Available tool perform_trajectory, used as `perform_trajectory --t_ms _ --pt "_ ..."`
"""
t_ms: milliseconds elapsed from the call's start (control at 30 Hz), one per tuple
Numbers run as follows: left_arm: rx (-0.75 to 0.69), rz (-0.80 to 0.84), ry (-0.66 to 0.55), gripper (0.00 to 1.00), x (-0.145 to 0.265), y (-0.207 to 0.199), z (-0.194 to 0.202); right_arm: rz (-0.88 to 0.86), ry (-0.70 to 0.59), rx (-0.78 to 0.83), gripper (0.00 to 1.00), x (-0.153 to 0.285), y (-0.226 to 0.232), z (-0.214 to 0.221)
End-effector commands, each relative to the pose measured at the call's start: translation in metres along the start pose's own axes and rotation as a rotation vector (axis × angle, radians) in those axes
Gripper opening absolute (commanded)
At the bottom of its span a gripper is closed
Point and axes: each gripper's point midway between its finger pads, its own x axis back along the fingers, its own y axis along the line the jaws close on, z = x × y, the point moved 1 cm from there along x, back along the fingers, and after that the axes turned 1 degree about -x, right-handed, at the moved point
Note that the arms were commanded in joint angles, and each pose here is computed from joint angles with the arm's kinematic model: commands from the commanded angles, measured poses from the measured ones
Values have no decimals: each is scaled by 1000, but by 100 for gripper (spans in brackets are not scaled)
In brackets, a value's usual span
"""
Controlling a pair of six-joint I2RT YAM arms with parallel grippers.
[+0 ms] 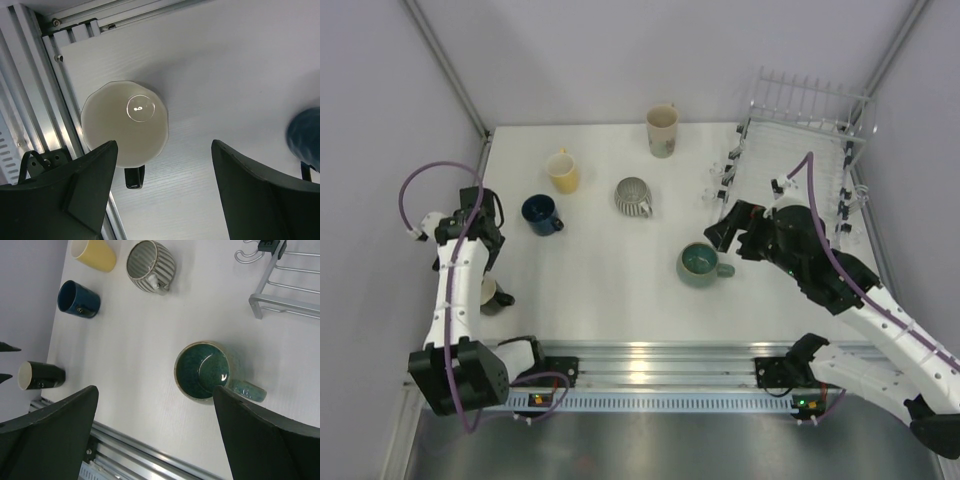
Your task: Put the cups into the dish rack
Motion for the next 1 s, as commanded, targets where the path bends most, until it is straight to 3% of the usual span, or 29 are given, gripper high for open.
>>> perform_trajectory --t_ms 0,200,467,733,967 --pt "69 -36 -21 81 -6 7 -1 -44 -54 6 99 14 14 -18" --pt "126 0 5 79 -19 4 16 -39 -57 17 99 13 11 -17" --pt "115 -83 28 77 -40 6 28 -10 -68 42 99 14 4 -17" --pt "148 -121 -14 71 -51 9 26 -2 -73 58 99 14 2 -18" --pt "138 -134 -23 59 -59 7 24 15 -68 67 99 11 -2 -16"
